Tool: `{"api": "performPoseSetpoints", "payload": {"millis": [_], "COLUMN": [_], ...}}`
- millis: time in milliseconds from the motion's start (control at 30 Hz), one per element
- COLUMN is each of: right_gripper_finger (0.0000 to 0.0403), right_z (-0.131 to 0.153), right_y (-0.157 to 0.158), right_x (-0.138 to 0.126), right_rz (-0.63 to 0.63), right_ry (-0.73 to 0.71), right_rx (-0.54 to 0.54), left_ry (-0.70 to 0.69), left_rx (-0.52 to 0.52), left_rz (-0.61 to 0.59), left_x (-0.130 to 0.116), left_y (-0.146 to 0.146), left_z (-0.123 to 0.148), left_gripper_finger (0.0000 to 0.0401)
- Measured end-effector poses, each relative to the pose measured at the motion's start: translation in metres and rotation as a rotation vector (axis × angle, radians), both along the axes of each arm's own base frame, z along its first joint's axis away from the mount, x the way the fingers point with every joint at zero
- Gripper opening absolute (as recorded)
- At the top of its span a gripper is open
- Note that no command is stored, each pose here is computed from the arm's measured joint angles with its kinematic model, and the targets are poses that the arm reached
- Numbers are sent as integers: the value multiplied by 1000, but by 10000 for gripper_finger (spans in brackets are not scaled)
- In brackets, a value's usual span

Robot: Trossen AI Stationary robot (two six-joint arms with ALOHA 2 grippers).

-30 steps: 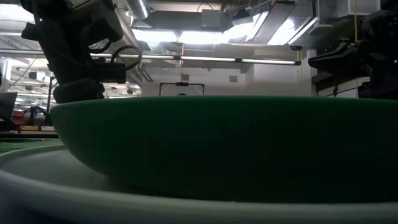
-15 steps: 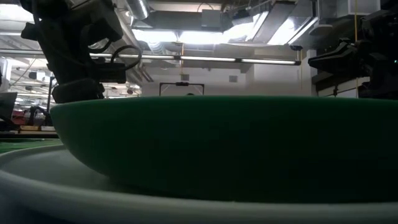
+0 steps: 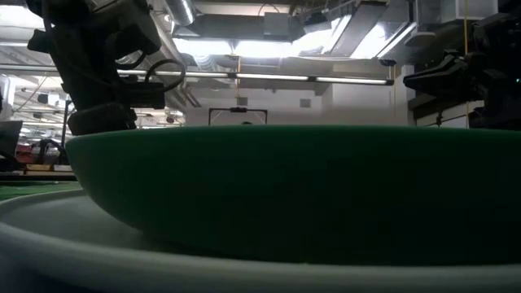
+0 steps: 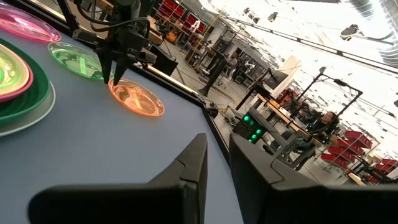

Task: Stack plastic plates
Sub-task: Stack the orange plate on the green plate

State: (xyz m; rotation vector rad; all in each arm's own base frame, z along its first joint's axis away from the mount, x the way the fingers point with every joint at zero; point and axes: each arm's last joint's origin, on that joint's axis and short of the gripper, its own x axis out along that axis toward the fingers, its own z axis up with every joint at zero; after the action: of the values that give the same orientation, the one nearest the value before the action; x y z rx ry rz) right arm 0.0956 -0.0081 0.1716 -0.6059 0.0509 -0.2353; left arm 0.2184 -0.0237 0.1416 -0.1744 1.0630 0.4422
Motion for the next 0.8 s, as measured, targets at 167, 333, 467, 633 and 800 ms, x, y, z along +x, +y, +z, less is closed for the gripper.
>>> {"api": "performPoseSetpoints", "payload": {"millis": [167, 333, 467, 633, 800], "right_gripper_finger": [62, 62, 62, 62, 62], "right_z": [0, 0, 0, 0, 0], "right_y": [0, 0, 0, 0, 0], "right_x": [0, 0, 0, 0, 0], "right_rz": [0, 0, 0, 0, 0], "right_ry": [0, 0, 0, 0, 0], "right_rx": [0, 0, 0, 0, 0], "left_ry": [0, -29, -52, -54, -54], "left_rx": [0, -4, -4, 11, 12], "left_rz": [0, 0, 2, 24, 41], "left_x": [0, 3, 5, 5, 5], "left_y": [0, 0, 0, 4, 7], "left_z": [0, 1, 2, 2, 2], "left_gripper_finger": [85, 85, 85, 85, 85]}}
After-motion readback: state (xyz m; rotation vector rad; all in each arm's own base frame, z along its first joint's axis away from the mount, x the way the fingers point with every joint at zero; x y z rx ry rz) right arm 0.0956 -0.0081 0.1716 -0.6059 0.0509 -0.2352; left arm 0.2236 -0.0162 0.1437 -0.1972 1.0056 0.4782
